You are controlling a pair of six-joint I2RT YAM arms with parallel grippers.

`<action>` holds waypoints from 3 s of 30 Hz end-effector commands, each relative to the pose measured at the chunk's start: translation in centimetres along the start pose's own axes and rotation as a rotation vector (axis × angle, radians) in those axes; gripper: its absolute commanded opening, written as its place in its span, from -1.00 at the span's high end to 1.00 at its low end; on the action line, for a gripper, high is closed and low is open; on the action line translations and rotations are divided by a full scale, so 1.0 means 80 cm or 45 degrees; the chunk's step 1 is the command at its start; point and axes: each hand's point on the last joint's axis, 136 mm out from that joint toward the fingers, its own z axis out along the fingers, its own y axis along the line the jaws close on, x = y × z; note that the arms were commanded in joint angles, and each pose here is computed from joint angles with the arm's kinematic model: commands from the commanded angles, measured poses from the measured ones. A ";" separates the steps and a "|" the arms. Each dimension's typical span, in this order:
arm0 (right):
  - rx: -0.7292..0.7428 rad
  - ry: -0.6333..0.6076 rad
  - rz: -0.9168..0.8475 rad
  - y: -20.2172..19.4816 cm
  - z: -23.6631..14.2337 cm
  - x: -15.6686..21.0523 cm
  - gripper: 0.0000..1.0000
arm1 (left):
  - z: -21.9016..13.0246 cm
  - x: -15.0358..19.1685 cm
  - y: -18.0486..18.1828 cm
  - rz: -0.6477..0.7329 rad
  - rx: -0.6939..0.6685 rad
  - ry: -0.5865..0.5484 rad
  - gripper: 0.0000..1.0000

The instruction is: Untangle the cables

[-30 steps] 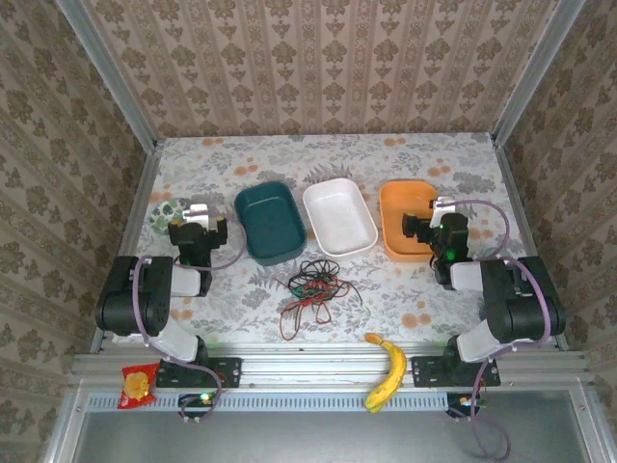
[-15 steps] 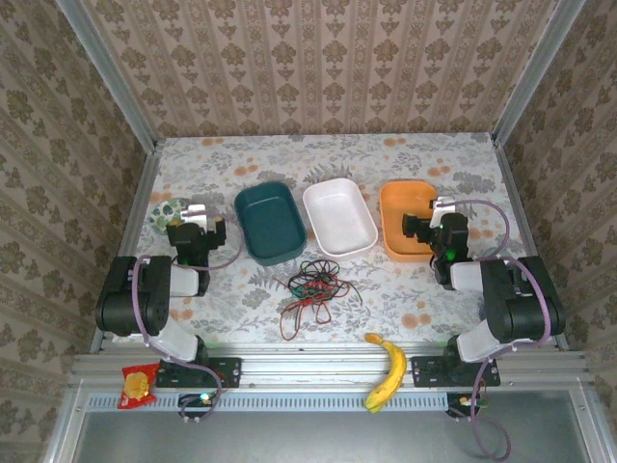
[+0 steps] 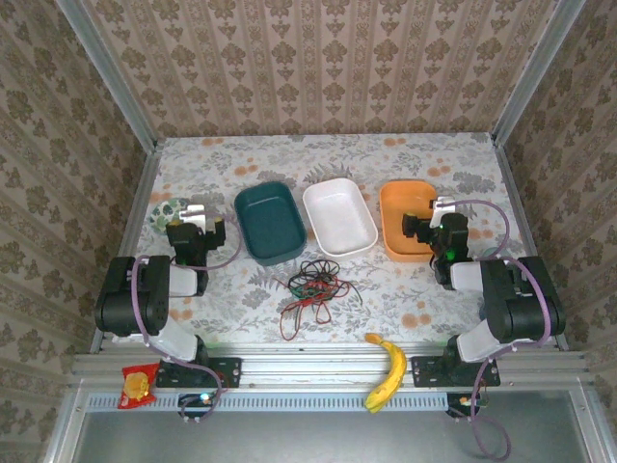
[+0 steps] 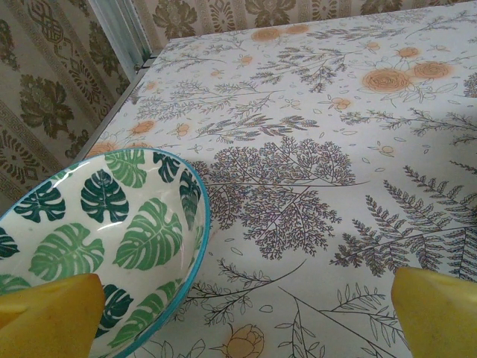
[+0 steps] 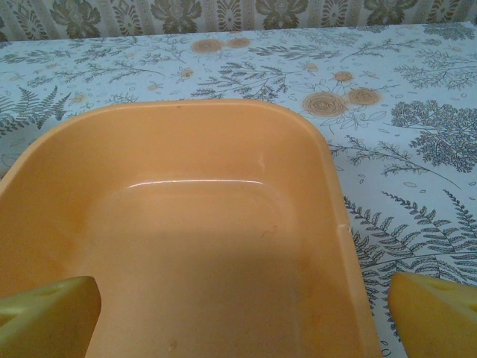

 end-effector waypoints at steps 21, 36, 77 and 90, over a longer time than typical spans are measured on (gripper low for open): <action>0.035 -0.026 0.003 -0.006 0.001 -0.014 -0.96 | -0.033 -0.116 0.010 -0.164 -0.093 0.065 -1.00; -0.928 0.445 -0.254 0.275 -0.178 -0.074 -0.74 | -0.198 -0.070 -0.213 -0.262 0.701 0.293 -1.00; -1.381 0.762 -0.063 0.403 -0.205 -0.046 1.00 | -0.288 0.063 -0.359 0.358 1.140 0.485 -0.60; -1.429 0.474 0.380 0.356 -0.201 -0.163 1.00 | -0.254 0.105 -0.350 0.380 0.980 0.509 0.35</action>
